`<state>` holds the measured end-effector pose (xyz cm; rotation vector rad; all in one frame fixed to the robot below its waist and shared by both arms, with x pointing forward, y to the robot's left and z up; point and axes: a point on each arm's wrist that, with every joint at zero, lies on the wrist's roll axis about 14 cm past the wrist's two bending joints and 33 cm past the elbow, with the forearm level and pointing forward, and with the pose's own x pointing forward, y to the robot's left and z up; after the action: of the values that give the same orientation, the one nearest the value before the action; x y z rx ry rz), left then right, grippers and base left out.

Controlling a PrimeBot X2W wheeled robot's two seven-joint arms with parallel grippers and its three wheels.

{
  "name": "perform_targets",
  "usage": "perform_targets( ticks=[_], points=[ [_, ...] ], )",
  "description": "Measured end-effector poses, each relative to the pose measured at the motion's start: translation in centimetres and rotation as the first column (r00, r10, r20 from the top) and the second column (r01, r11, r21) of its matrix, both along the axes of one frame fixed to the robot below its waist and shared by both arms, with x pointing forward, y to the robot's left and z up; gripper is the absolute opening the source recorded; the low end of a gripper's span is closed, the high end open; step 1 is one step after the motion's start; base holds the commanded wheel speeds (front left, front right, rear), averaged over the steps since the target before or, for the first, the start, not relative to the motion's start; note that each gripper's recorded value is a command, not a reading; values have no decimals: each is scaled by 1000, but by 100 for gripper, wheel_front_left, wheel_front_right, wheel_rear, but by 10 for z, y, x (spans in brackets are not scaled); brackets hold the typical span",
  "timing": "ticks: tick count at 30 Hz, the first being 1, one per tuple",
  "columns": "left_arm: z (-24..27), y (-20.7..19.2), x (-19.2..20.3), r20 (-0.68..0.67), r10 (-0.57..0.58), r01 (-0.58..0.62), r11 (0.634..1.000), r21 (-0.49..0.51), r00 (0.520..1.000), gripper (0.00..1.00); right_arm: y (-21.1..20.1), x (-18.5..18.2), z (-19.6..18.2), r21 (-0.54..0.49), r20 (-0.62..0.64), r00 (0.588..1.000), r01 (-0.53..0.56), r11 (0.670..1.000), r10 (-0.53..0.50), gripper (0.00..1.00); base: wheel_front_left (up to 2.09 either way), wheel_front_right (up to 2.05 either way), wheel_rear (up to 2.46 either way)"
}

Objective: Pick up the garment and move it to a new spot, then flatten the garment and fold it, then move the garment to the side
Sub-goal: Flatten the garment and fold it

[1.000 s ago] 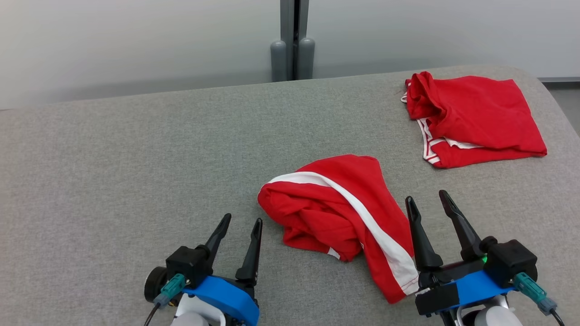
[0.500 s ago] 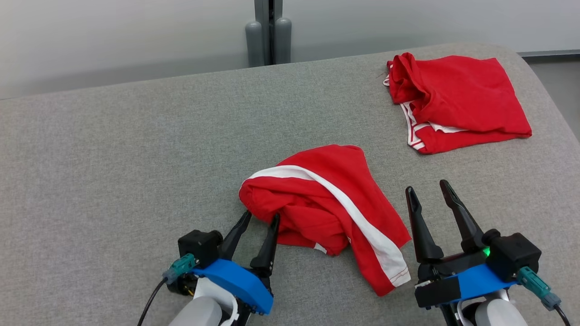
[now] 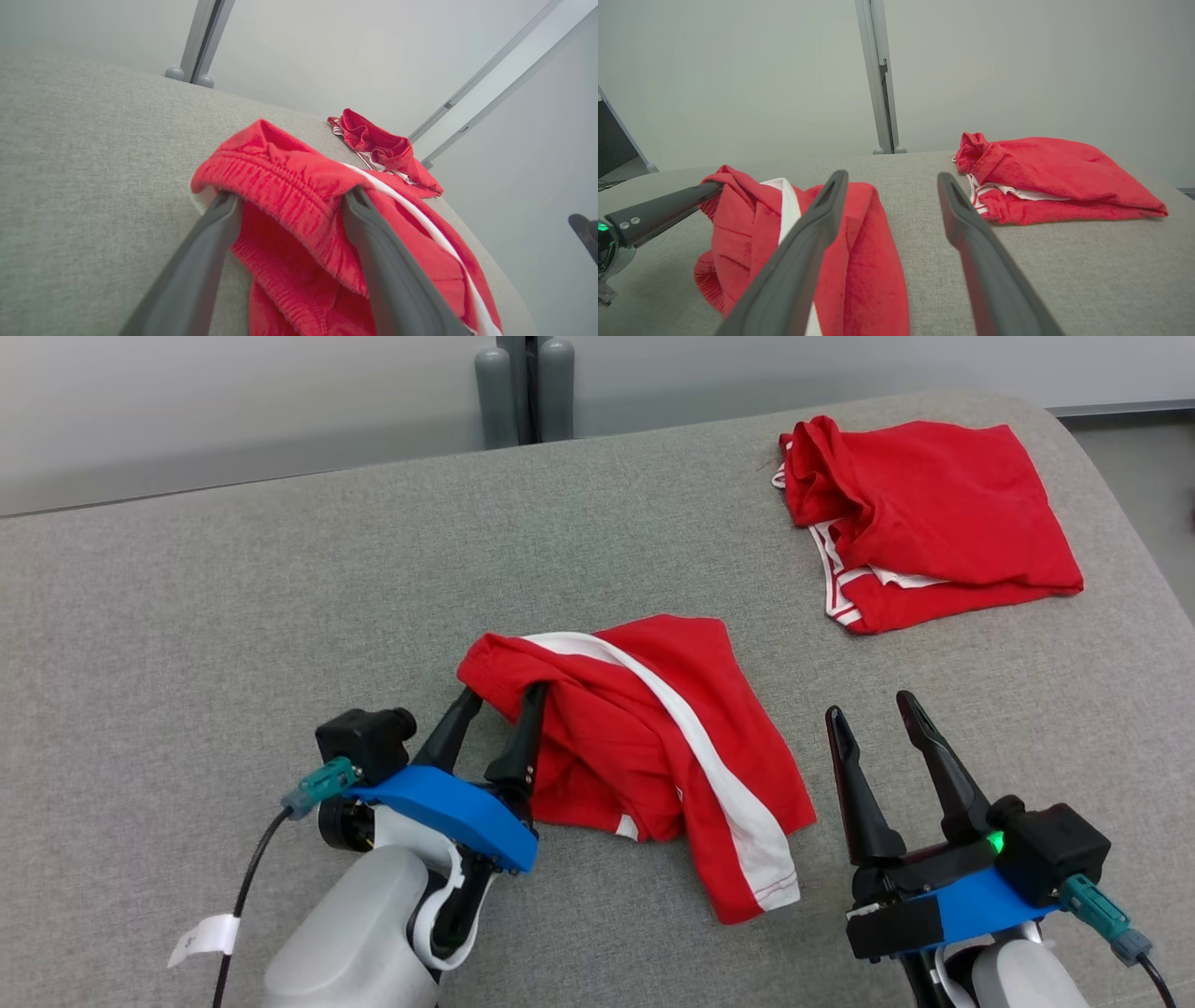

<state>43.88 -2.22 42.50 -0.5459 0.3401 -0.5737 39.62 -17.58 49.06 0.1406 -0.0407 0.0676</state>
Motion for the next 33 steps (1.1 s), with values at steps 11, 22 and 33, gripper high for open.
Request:
perform_targets(
  ticks=[11, 22, 33],
  points=[
    [8, 7, 30, -18, 59, -60, 997, -54, 998, 0, -6, -2, -4, 15, -13, 1000, 19, 1000, -19, 100, 0, 0, 0],
    [97, 60, 92, 270, 187, -182, 982, -45, 944, 0, -4, 6, 7, 13, 23, 1000, 10, 1000, -11, 100, 0, 0, 0],
    [107, 62, 67, 385, 102, -142, 987, 75, 917, 0, 15, 11, 9, 34, 33, 999, -44, 998, 43, 100, 0, 0, 0]
  ],
)
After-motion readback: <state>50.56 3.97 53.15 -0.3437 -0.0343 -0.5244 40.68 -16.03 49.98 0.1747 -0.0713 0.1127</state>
